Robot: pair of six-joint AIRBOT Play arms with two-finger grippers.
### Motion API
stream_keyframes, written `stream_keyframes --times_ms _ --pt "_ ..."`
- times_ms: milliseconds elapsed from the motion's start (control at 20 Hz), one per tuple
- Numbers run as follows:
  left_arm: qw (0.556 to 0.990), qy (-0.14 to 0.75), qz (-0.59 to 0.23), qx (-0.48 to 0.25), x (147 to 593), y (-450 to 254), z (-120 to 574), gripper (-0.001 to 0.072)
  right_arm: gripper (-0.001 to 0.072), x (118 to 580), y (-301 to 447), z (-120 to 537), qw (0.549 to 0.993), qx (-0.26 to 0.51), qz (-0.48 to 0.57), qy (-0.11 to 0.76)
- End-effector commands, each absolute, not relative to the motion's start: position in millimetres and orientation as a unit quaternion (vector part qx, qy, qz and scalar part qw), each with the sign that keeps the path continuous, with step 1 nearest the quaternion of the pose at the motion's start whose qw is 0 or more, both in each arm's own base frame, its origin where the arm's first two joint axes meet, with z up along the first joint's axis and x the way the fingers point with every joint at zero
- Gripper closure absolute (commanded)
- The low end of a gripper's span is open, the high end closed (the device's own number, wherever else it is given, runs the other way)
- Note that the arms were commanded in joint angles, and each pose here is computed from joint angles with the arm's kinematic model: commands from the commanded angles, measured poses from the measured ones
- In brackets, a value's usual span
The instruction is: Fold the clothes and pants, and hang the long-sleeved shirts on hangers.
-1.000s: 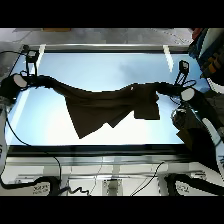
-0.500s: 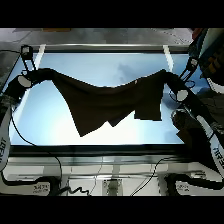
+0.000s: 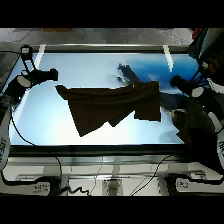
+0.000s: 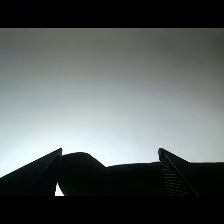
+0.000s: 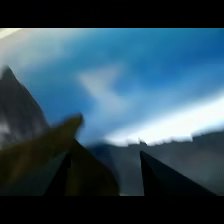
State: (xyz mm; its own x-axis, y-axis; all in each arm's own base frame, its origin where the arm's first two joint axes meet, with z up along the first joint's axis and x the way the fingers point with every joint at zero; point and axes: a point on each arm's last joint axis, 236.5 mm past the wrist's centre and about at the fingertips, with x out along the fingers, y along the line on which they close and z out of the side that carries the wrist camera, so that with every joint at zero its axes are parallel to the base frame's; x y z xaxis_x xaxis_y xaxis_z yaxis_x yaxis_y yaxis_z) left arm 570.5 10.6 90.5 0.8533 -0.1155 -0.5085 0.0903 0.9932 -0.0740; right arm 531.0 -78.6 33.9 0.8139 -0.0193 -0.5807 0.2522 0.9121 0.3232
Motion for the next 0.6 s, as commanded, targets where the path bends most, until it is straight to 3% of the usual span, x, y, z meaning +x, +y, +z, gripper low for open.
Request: stream_keyframes --times_ms 0,50,250,550 --pt "0.934 0.343 -0.095 -0.033 545.0 -6.6 60.9 0.0016 0.0214 462.6 -90.9 -34.9 0.832 0.266 -0.050 0.484" --pt "0.926 0.361 -0.106 -0.034 537.8 -11.3 54.5 0.0015 0.0183 452.8 -86.2 -49.0 0.811 0.284 -0.030 0.511" --pt "0.911 0.391 -0.124 -0.037 525.2 -19.6 44.5 0.0016 0.0183 466.7 -50.5 -77.9 0.775 0.366 0.036 0.514" --pt "0.911 0.391 -0.124 -0.037 525.1 -19.7 44.4 0.0016 0.0221 513.4 -19.5 -108.8 0.775 0.337 0.042 0.533"
